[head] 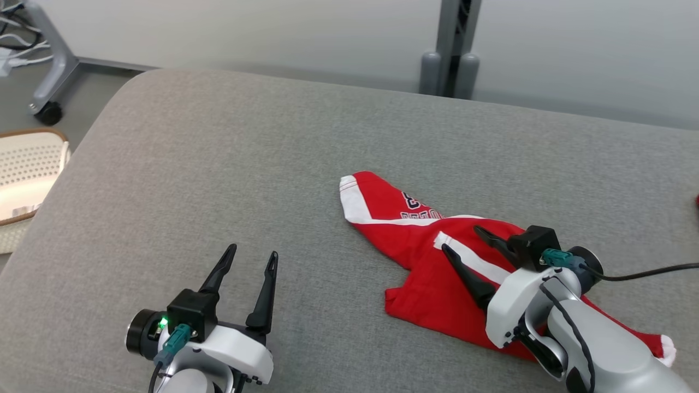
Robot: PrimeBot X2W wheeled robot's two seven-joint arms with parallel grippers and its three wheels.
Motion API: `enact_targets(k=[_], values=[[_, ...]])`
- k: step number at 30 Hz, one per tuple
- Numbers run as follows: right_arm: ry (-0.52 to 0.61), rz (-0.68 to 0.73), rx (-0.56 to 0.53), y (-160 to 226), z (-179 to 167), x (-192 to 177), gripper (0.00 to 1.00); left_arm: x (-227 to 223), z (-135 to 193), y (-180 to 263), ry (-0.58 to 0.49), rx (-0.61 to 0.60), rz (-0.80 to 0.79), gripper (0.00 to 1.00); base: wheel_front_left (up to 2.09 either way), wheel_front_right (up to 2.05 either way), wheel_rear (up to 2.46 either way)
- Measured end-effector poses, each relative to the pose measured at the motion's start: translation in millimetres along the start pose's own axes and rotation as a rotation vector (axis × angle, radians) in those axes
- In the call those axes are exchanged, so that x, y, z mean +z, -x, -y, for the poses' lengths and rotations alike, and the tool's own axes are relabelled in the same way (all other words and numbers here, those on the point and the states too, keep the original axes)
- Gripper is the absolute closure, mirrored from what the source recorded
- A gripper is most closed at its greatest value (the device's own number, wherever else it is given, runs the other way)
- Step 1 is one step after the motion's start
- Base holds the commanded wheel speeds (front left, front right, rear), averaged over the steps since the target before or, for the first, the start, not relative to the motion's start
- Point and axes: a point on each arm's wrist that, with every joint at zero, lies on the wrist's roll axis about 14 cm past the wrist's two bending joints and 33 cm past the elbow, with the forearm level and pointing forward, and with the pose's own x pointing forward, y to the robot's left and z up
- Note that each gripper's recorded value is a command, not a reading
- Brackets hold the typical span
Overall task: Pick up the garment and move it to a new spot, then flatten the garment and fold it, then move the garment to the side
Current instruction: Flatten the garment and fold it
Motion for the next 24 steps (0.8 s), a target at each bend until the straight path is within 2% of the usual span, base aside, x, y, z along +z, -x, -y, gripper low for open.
enact_targets(k=[10,11,12,13,14,19,24], values=[[0.015,-0.087,0.024,-16.7,5.5,-18.9,0.0,-1.9,-9.9,7.2,0.006,0.04,-0.009,0.0,0.0,0.0,0.0],[0.012,-0.095,0.028,-17.4,4.0,-21.3,0.16,-2.0,-11.8,7.9,0.006,0.048,-0.009,0.0,0.0,0.0,0.0],[0.01,-0.105,0.036,-17.6,1.6,-24.3,0.61,-1.9,-13.1,8.6,0.006,0.053,-0.009,0.0,0.0,0.0,0.0],[0.008,-0.111,0.042,-17.9,-0.5,-26.1,0.94,-1.8,-13.8,8.9,0.005,0.055,-0.009,0.0,0.0,0.0,0.0],[0.008,-0.114,0.049,-18.5,-2.4,-26.2,1.0,-1.8,-14.1,9.1,0.005,0.056,-0.009,0.0,0.0,0.0,0.0],[-0.008,-0.108,0.078,-17.1,-11.9,-23.5,1.0,-0.7,-13.5,7.7,0.006,0.056,-0.005,0.0,0.0,0.0,0.0],[-0.018,-0.043,0.129,-14.6,-29.1,-2.4,1.0,2.5,-6.0,4.6,0.008,0.032,0.006,0.0,0.0,0.0,0.0]])
